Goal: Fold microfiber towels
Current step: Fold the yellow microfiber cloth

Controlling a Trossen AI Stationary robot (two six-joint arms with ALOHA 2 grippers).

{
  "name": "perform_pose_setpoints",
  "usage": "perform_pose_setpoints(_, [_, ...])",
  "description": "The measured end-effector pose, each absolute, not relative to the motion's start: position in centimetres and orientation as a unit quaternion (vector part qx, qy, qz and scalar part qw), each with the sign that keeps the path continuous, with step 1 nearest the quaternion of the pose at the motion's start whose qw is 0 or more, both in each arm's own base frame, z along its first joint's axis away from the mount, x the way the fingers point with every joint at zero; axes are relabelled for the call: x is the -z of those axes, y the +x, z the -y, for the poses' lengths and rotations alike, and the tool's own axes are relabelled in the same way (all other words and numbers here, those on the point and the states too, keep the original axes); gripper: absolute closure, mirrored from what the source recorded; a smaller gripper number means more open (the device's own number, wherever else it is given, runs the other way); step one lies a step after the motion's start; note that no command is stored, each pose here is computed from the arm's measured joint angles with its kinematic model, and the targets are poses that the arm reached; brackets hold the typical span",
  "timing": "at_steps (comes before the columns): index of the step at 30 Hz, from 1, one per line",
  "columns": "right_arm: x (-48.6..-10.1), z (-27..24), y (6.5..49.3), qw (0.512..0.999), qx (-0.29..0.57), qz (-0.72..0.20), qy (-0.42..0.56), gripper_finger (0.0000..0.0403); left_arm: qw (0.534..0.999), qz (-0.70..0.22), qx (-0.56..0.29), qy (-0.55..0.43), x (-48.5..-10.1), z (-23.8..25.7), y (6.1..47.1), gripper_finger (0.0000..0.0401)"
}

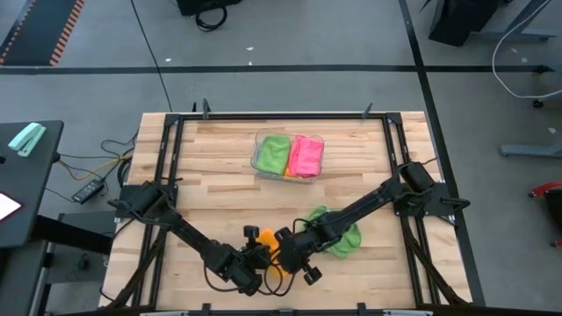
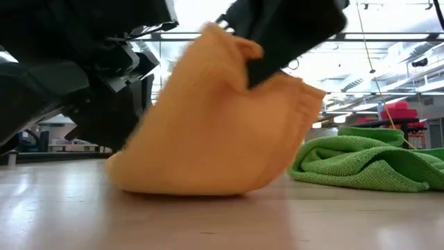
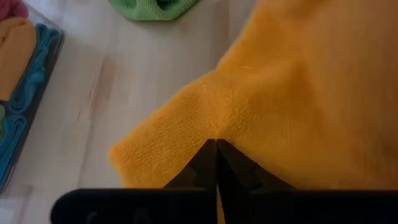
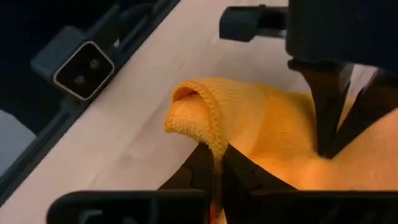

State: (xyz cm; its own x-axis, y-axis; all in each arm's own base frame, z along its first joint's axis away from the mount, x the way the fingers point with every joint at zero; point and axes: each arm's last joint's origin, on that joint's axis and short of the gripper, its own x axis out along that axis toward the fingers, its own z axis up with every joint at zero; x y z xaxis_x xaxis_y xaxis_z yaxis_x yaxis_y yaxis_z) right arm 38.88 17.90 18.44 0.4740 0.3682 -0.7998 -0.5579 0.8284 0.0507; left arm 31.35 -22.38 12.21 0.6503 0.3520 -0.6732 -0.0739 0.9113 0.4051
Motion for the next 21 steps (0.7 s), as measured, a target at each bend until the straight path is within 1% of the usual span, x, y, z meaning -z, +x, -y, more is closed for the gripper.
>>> perform_pose_setpoints(4, [-17.6, -17.4, 39.8, 0.855, -0.285, -0.419, -0.112, 0.0381, 0.891, -0.401, -0.120, 0.174, -12.2, 22.4, 31.3, 0.0391])
perform_pose_setpoints(11, [-16.9, -16.7, 41.0, 0.869, -0.281, -0.390, -0.116, 0.0380, 0.892, -0.401, -0.119, 0.172, -12.2, 22.5, 31.2, 0.0373])
perform_pose_setpoints(16, [-17.0, -16.2, 41.5, 0.883, -0.273, -0.364, -0.113, 0.0377, 0.891, -0.402, -0.117, 0.175, -12.1, 22.7, 31.1, 0.0386])
perform_pose_setpoints(21, [-16.1, -15.7, 41.3, 0.890, -0.260, -0.359, -0.109, 0.0358, 0.892, -0.401, -0.115, 0.174, -12.2, 22.8, 31.0, 0.0392])
